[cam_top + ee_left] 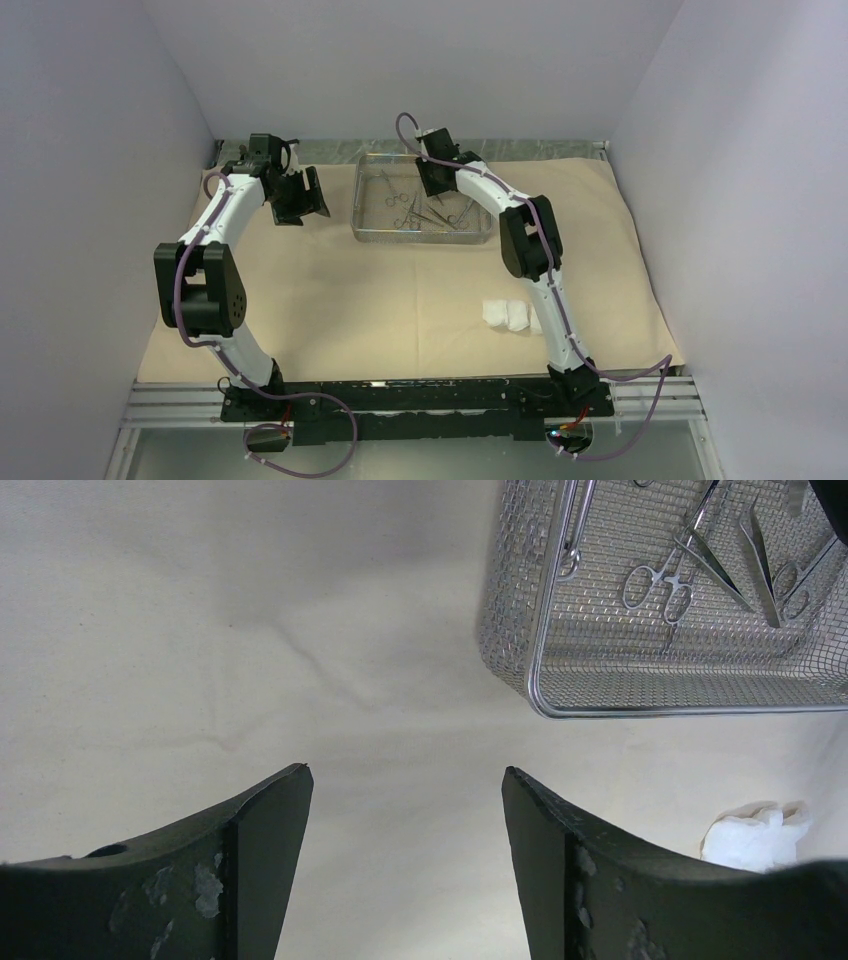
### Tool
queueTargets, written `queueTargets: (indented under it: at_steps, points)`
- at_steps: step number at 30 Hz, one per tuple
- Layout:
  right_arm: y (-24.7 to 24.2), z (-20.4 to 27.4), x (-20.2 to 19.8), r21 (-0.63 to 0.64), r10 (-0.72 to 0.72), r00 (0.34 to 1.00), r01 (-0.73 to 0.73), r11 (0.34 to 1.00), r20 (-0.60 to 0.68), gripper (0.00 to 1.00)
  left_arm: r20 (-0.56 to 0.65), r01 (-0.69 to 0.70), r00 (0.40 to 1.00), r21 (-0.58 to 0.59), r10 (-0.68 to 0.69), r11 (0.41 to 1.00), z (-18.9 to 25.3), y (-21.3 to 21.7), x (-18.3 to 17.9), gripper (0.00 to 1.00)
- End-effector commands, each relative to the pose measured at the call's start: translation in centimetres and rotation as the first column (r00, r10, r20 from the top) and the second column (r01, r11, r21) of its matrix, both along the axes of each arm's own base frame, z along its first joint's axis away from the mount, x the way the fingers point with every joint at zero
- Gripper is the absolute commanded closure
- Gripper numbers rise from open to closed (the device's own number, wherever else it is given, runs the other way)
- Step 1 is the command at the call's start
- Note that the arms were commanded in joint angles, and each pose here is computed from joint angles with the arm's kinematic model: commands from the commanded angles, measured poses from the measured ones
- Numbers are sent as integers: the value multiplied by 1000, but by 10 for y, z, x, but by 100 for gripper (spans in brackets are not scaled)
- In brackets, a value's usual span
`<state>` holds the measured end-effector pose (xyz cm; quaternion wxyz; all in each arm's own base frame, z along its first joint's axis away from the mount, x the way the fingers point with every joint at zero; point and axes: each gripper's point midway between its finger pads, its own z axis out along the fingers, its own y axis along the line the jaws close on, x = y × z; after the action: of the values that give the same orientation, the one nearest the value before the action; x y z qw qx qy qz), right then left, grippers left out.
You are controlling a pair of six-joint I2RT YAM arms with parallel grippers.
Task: Open and lay out the surgical kit
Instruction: Pick up the medical item from the container.
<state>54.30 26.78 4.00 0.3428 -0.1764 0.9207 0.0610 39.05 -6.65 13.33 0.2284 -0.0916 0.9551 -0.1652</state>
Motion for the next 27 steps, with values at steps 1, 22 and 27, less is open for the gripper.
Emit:
queueTargets:
  at_steps: [1,22,27]
  points:
    - [6,8,17,22,4,999,-5,1000,53,69,53,19,998,-14,-19,1000,18,-4,5,25]
    - [-2,9,19,-11,-34,998,35,999,56,91,67,26,997,-4,-26,1000,22,-3,2,25]
    - [-9,53,7,-24,-41,995,43,999,90,100,85,23,996,5,-24,1000,28,-1,2,25]
